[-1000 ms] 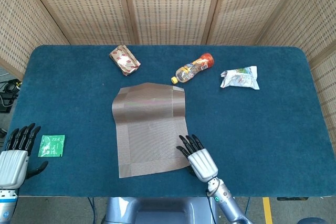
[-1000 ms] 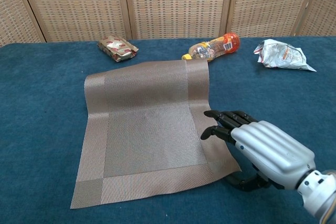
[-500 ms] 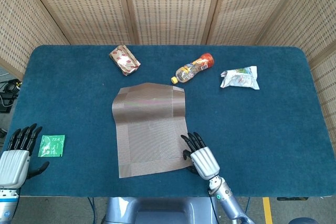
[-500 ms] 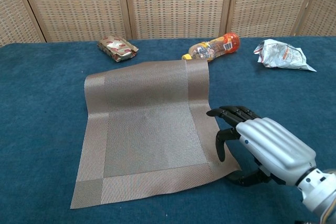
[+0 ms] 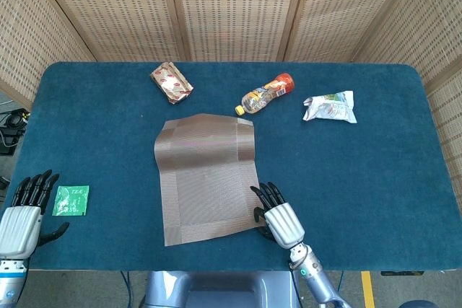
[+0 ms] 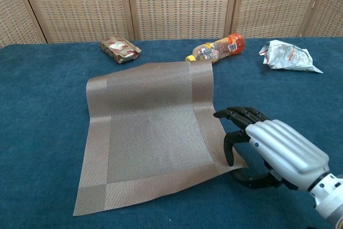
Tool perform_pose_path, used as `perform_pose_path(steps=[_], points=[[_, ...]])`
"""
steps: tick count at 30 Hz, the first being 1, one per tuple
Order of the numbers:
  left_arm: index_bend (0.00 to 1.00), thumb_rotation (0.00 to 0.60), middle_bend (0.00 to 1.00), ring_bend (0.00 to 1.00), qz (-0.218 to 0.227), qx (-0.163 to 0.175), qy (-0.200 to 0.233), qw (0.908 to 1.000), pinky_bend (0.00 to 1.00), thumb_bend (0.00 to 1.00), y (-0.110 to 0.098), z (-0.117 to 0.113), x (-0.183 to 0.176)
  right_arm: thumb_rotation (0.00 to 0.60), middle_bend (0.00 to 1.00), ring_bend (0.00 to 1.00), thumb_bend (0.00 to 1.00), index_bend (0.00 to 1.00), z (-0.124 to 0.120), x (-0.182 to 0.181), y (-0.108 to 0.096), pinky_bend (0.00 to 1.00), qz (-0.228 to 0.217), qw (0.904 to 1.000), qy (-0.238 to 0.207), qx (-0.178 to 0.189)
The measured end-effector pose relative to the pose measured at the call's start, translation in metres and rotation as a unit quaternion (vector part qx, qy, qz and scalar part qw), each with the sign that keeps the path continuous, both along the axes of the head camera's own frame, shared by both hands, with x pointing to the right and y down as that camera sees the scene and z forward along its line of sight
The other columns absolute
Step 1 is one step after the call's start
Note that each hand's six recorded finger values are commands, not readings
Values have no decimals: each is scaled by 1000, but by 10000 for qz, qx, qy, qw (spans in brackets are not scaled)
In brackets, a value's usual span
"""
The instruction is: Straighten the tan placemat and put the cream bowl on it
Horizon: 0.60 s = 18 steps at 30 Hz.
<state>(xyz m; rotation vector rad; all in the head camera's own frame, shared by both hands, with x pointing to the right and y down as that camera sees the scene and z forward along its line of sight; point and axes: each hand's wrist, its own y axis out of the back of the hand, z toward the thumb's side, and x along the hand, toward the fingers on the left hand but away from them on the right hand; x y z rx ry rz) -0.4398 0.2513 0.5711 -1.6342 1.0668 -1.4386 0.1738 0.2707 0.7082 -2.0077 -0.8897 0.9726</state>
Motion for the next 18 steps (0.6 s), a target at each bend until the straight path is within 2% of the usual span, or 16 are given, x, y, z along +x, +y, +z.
perform_pose_path(steps=[9,18], points=[[0,600,0,0,-7,-7,0,10000,0,196,0,0,0,600,172,0,604,650,-11,6,1,1,-32,10000,-64,39],[0,600,0,0,50,-20,4,10000,0,195,1,1,2,600,179,0,604,670,-38,47,1,1,31,9994,166,311]])
